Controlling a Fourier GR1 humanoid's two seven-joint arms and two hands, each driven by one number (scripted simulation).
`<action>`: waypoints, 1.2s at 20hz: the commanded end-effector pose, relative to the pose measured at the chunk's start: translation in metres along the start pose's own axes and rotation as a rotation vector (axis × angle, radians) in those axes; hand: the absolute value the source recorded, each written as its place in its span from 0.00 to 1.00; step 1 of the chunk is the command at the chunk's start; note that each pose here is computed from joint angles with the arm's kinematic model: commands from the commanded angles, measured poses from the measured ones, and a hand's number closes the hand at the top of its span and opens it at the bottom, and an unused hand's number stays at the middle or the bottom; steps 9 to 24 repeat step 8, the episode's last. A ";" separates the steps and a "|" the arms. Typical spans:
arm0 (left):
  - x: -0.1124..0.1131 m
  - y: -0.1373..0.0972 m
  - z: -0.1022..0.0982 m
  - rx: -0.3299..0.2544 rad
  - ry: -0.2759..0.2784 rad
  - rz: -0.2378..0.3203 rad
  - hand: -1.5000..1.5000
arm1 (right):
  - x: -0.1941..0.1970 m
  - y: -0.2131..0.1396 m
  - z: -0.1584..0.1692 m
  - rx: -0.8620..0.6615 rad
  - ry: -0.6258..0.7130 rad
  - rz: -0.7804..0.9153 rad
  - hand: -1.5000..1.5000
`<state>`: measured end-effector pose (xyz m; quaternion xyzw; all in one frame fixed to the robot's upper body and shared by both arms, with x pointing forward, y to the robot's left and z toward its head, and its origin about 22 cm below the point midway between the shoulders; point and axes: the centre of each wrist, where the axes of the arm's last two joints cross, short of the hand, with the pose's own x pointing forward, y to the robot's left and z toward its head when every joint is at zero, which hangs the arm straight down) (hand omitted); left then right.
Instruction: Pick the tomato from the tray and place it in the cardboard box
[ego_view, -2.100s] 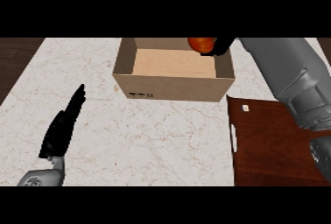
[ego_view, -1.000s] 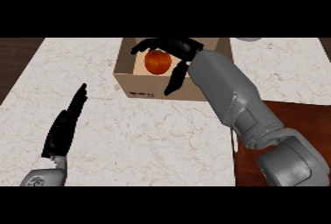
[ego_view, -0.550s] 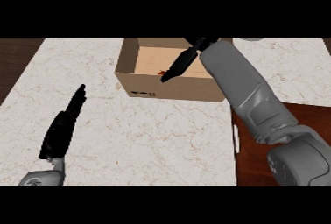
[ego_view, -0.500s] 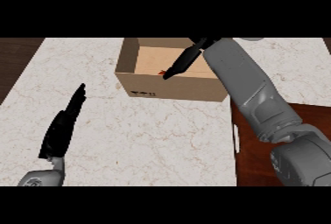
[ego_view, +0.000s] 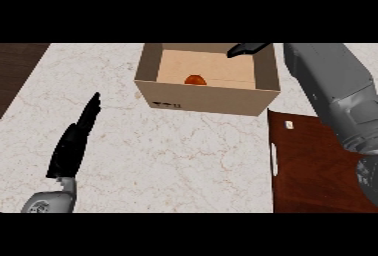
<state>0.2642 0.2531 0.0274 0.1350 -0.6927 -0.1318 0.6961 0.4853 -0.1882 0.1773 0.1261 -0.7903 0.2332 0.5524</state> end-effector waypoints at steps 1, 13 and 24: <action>0.004 -0.005 0.001 -0.007 -0.007 0.005 0.50 | 0.018 -0.042 0.015 -0.085 0.007 -0.021 0.00; 0.004 -0.006 -0.004 -0.010 -0.031 -0.003 0.50 | 0.022 -0.090 0.051 -0.080 -0.030 -0.012 0.00; 0.004 -0.006 -0.004 -0.010 -0.031 -0.003 0.50 | 0.022 -0.090 0.051 -0.080 -0.030 -0.012 0.00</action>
